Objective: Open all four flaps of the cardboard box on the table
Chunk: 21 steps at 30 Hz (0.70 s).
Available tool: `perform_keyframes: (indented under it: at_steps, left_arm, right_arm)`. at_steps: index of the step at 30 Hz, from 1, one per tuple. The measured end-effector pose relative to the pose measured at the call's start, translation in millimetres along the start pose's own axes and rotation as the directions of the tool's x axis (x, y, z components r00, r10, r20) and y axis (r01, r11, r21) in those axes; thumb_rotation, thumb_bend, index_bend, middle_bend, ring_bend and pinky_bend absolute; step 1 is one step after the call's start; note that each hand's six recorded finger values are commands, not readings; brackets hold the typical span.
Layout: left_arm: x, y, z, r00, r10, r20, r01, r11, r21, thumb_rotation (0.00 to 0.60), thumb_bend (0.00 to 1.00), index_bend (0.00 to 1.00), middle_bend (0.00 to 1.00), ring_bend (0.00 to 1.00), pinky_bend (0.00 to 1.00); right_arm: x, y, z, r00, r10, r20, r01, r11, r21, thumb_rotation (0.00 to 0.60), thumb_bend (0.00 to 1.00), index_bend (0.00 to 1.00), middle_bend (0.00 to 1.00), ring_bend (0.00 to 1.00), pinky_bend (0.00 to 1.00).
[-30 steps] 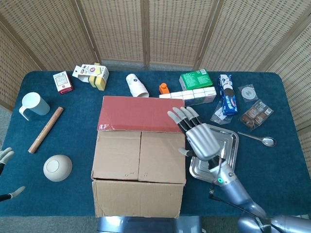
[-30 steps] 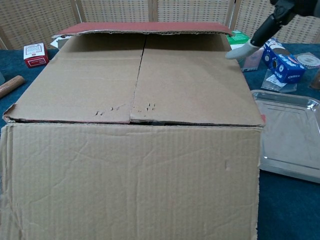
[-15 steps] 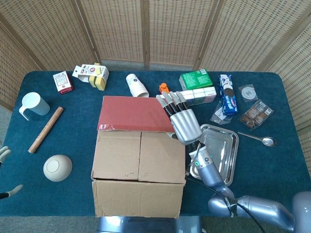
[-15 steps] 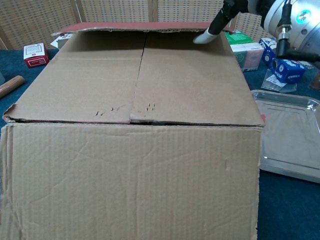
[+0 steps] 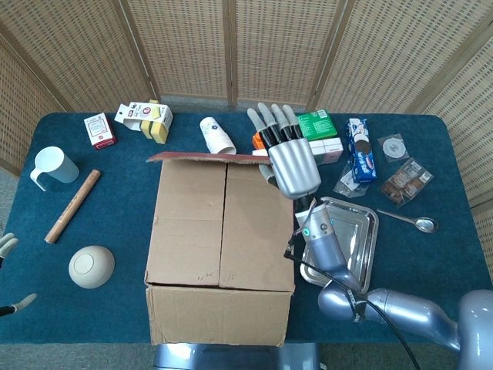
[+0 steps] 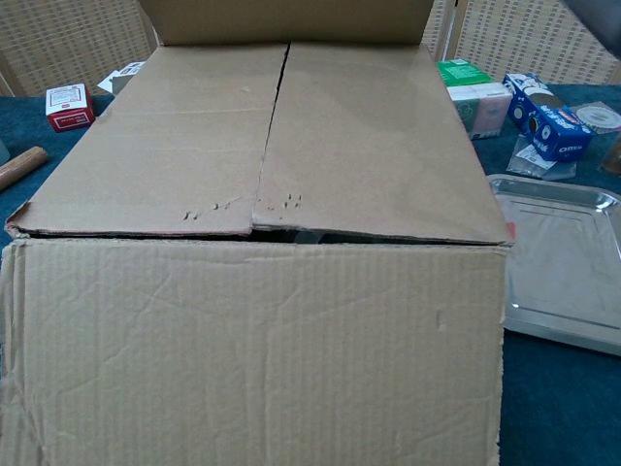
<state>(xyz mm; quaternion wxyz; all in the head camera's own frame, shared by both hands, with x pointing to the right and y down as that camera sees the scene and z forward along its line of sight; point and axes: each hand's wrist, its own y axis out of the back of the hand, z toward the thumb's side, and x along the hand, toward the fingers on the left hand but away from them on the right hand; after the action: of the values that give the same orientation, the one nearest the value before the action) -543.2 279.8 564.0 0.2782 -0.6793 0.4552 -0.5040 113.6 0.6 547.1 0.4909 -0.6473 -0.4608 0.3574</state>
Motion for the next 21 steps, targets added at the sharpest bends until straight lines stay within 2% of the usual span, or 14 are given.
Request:
perform_keyframes:
  at_steps: [4,7,15,21]
  left_arm:
    - [-1.6,1.4,-1.1,1.0,0.007,0.0,-0.007,1.0,0.002,0.6,0.15,0.0,0.0,0.0,0.1]
    - [-2.1,2.0,-1.1,1.0,0.01,0.003,-0.01,1.0,0.001,0.6,0.15,0.0,0.0,0.0,0.1]
    - [-2.5,1.5,-0.5,1.0,0.006,0.009,-0.006,1.0,-0.004,0.6,0.15,0.0,0.0,0.0,0.11]
    - [-1.6,1.1,2.0,1.0,0.005,0.019,-0.005,1.0,-0.004,0.6,0.15,0.0,0.0,0.0,0.11]
  right_arm:
    - [-28.8,16.2,-0.2,0.997,-0.077,0.024,0.077,0.997,0.033,0.6,0.25,0.0,0.0,0.0,0.0]
    - [-39.8,23.2,-1.8,0.993,-0.109,0.049,0.106,0.993,0.051,0.6,0.22,0.0,0.0,0.0,0.0]
    - [-42.8,9.2,-15.3,0.993,-0.078,0.085,0.064,0.986,0.157,0.6,0.04,0.0,0.0,0.0,0.0]
    - [-50.3,-3.0,-25.9,0.991,-0.078,0.105,0.049,0.966,0.255,0.6,0.0,0.0,0.0,0.0,0.0]
